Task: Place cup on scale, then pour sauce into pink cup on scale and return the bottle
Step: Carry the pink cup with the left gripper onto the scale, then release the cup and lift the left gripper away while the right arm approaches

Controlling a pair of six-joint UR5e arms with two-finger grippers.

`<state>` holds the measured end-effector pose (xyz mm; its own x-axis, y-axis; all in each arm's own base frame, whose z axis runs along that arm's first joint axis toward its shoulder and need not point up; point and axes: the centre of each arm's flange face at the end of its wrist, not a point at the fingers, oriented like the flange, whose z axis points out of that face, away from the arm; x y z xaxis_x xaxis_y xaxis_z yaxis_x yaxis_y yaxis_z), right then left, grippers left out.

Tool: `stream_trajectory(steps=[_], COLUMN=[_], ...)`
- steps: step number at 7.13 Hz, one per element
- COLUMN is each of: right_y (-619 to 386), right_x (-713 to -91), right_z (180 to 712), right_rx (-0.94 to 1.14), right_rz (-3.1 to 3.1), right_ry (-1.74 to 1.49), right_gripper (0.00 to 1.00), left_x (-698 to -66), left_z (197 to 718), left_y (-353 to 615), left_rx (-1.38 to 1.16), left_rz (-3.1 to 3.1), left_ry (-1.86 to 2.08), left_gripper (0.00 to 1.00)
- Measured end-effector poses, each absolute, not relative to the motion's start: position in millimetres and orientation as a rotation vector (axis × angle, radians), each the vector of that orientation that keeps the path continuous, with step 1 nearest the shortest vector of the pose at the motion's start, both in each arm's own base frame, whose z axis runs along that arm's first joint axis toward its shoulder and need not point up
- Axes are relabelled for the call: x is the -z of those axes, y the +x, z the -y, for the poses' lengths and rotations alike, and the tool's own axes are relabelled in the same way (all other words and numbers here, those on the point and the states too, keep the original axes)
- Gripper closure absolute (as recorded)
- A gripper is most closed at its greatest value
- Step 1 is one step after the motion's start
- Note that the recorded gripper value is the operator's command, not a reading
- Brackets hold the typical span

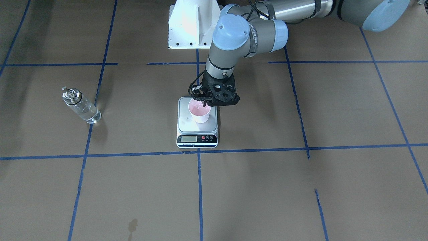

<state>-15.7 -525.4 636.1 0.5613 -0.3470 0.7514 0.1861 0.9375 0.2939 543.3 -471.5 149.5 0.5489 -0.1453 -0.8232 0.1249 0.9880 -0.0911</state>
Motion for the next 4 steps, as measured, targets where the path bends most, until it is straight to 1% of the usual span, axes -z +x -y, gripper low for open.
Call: stream_trajectory(steps=[2, 3, 4], right_y=[-16, -16, -16], right_x=[-637, -638, -637], right_z=[525, 525, 526], right_rx=[0.316, 0.315, 0.316], right_rz=[0.924, 0.924, 0.923], right_ry=[0.187, 0.186, 0.187], right_gripper=[0.00, 0.00, 0.00], left_x=[-149, -148, -147], left_z=[467, 465, 466], left_y=[546, 545, 535], left_rx=[0.155, 0.156, 0.164], left_rz=[-0.981, -0.983, -0.990], left_ry=[-0.025, -0.026, -0.017], left_gripper=[0.67, 0.56, 0.49])
